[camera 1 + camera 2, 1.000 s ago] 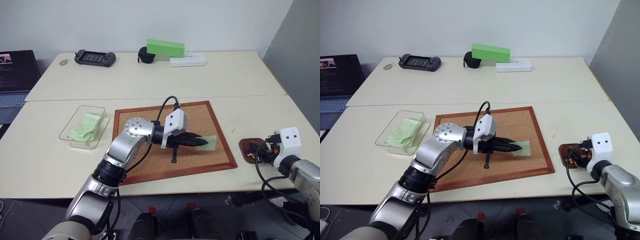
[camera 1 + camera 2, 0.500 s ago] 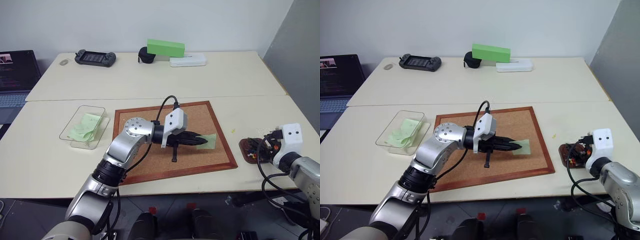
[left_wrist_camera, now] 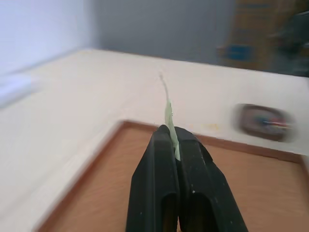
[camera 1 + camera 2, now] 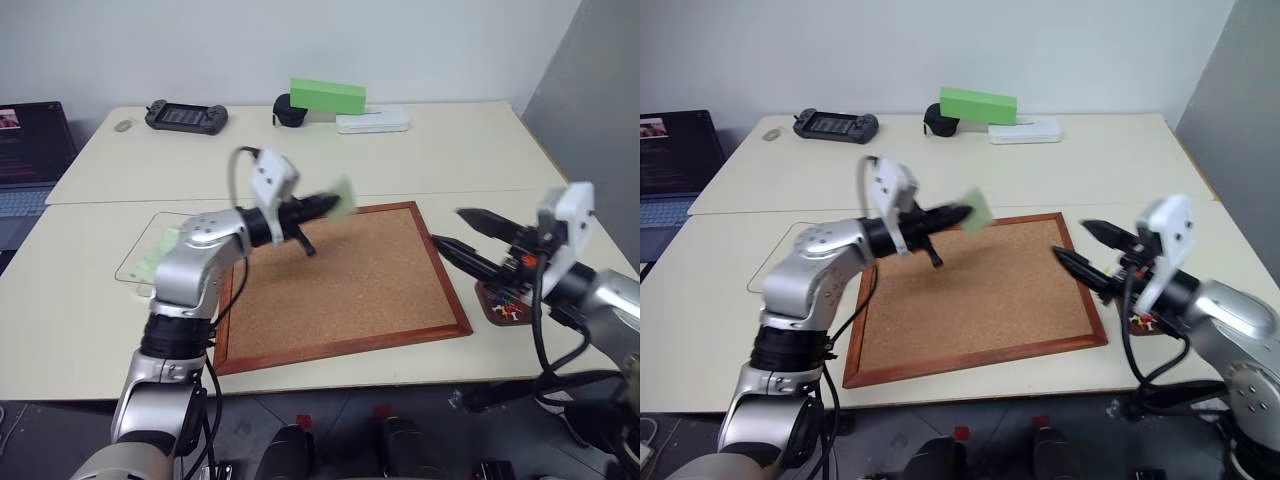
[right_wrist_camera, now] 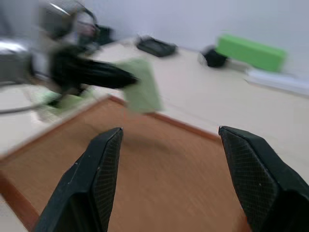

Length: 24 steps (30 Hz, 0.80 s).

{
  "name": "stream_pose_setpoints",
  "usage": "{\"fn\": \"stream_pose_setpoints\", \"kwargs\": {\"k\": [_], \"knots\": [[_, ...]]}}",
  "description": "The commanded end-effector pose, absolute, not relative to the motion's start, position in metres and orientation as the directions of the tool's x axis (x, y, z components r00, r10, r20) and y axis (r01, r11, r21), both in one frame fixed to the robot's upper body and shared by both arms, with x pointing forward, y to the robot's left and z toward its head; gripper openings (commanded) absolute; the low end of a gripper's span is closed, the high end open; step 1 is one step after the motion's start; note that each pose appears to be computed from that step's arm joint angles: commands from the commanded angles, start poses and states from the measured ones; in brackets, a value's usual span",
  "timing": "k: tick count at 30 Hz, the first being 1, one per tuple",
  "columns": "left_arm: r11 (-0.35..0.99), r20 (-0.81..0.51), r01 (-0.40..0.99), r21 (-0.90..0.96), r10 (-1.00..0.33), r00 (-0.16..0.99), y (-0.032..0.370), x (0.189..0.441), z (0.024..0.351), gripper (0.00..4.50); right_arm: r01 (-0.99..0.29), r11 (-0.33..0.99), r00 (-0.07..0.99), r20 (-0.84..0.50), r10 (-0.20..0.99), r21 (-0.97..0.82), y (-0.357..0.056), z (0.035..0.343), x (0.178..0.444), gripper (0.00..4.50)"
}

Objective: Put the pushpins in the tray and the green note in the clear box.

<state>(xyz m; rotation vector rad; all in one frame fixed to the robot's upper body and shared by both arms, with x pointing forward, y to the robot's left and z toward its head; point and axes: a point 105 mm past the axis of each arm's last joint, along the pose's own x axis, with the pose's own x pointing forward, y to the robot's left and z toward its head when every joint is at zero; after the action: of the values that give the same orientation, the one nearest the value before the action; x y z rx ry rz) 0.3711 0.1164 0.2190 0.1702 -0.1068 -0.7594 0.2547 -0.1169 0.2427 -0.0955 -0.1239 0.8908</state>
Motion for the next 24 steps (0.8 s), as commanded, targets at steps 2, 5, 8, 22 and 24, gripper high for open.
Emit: {"fn": "stream_pose_setpoints", "kwargs": {"k": [2,5,8,22,24], "knots": [[0.936,0.162,0.268,0.230,-0.308,0.937,0.184,0.375,0.242,0.00,-0.850,0.509,0.499,0.098,0.861,-0.135,-0.088,0.253,0.245,3.36],[0.978,0.176,0.037,0.207,-0.074,0.982,0.227,0.369,0.236,0.00,-0.893,0.430,0.422,0.086,0.903,-0.134,-0.074,0.251,0.242,3.36],[0.976,0.160,-0.105,0.192,0.074,0.984,0.254,0.362,0.226,0.00,-0.916,0.380,0.372,0.082,0.925,-0.126,-0.066,0.249,0.242,3.36],[0.948,0.045,-0.296,0.120,0.293,0.955,0.290,0.342,0.190,0.84,-0.933,0.338,0.333,0.057,0.941,-0.123,-0.064,0.235,0.246,3.40],[0.949,0.042,-0.292,0.115,0.289,0.956,0.288,0.342,0.189,1.28,-0.932,0.341,0.337,0.055,0.940,-0.124,-0.064,0.235,0.246,3.40]]}}
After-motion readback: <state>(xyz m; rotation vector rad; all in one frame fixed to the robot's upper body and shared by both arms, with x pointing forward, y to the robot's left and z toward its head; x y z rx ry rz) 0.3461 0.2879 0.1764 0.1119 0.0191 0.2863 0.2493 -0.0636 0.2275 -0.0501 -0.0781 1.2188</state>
